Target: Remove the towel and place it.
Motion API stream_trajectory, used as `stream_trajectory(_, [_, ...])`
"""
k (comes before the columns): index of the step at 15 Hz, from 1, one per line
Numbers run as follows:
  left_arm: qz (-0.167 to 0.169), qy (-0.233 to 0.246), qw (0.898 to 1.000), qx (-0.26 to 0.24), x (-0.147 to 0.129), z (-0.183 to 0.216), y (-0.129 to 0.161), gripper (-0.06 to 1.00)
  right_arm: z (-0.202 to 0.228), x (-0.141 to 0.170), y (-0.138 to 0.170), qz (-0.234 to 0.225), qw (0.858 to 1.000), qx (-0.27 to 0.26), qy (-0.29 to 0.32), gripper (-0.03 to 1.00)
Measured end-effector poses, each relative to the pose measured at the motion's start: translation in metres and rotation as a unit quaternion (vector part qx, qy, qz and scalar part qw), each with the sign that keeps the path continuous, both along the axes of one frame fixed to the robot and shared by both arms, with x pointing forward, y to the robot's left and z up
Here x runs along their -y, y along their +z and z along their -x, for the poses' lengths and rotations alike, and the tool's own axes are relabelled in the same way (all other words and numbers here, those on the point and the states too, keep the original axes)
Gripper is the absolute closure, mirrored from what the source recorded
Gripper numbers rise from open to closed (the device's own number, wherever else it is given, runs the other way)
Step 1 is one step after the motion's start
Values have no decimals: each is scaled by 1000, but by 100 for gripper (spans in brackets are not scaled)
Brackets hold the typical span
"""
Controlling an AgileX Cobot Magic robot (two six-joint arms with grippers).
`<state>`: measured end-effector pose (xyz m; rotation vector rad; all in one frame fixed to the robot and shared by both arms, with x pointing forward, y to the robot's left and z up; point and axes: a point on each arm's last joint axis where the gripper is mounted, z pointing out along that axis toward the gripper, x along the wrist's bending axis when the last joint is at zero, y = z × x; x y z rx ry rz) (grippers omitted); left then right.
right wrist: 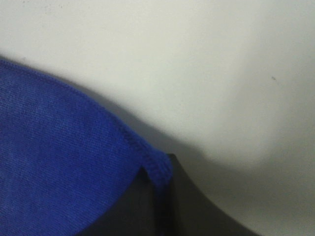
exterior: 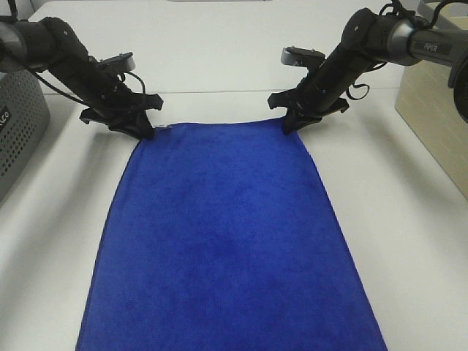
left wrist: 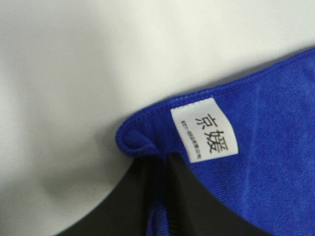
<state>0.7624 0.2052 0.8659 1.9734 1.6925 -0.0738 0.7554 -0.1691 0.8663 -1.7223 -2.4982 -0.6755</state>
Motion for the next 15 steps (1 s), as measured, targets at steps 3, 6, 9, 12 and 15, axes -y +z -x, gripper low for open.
stream_trajectory(3, [-4,-11,1000,6,2,0,0,93,-1,0,0,1,1000,6,-2,95])
stream_trajectory(6, [-5,-10,1000,11,2,-1,0,93,-2,1,-1,6,1000,13,-2,95])
stream_trajectory(9, [-6,-8,999,45,3,-8,10,93,-9,5,2,31,998,55,-3,95])
stream_trajectory(12, [-6,-3,995,95,8,-19,26,93,-15,8,10,51,994,97,-5,95])
stream_trajectory(15, [-19,6,986,166,9,-31,43,94,-28,11,19,62,983,174,-18,95])
